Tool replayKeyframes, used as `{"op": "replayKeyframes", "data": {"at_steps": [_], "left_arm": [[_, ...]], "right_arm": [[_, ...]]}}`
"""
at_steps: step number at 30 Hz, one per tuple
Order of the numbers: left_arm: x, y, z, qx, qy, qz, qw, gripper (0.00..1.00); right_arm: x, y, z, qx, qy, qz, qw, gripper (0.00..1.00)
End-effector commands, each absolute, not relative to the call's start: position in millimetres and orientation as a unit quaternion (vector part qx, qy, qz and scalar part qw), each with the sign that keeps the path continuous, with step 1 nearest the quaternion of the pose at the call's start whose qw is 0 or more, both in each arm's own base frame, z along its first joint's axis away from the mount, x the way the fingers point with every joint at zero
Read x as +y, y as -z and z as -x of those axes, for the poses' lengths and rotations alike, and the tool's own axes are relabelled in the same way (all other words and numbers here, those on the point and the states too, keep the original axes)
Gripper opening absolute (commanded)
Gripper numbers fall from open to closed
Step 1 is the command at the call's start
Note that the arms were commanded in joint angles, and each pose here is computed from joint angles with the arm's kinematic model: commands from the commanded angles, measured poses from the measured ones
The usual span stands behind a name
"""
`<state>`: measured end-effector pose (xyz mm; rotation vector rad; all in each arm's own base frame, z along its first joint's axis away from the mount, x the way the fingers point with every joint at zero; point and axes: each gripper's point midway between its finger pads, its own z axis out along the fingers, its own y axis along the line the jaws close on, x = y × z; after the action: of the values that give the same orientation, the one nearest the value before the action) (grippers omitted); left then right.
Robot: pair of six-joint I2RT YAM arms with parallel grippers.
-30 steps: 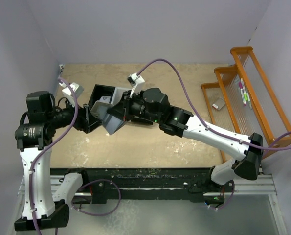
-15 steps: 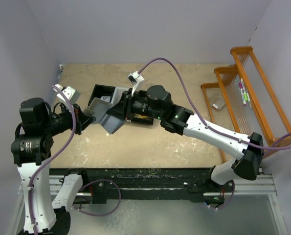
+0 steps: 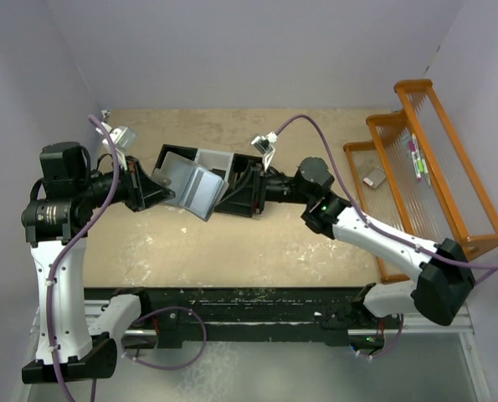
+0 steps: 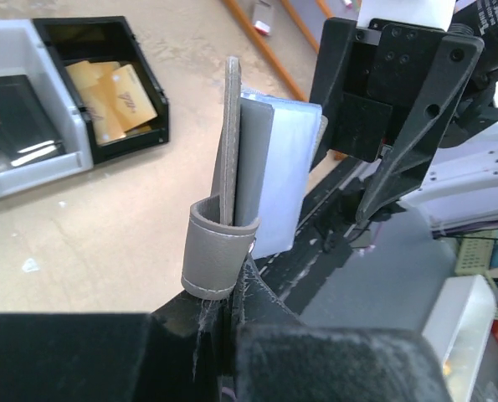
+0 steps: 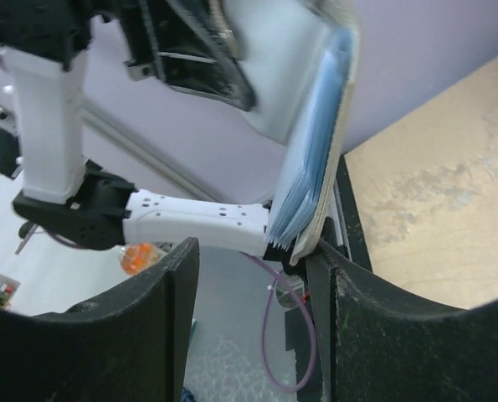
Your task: Take the credit cards out of the card holder
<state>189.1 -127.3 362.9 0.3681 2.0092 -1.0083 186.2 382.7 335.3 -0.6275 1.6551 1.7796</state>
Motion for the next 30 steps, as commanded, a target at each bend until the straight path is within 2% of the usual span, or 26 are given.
{"op": "replayKeyframes", "data": {"at_steps": [1,11,14,21,27,30], "left_arm": [[-142.3,-392.9,-174.4,0.765,0.461,-0.166,0.418,0.0],[-152.9,-410.0,-156.2,0.739,0.512,-0.186,0.396,0.0],[-152.9,-411.8,-156.3,0.739,0.512,-0.185,0.396,0.0],[-152.0,-411.2,-159.6,0.742,0.509,-0.18,0.397,0.0],[-152.1,-411.6,-161.4,0.742,0.512,-0.179,0.394,0.0],[-152.4,-412.3,-161.2,0.742,0.514,-0.178,0.393,0.0]], "right_arm": [[372.3,-368.7,-165.5,0.572,-0.691,0.281,0.341,0.53],[376.2,-364.3,-177.9,0.581,-0.685,0.26,0.355,0.35],[373.2,-370.2,-171.7,0.565,-0.691,0.272,0.36,0.35],[365.8,-376.1,-152.7,0.535,-0.703,0.308,0.353,0.41],[357.2,-385.2,-135.5,0.499,-0.718,0.334,0.352,0.4],[358.3,-384.5,-138.3,0.502,-0.716,0.33,0.355,0.36]]}}
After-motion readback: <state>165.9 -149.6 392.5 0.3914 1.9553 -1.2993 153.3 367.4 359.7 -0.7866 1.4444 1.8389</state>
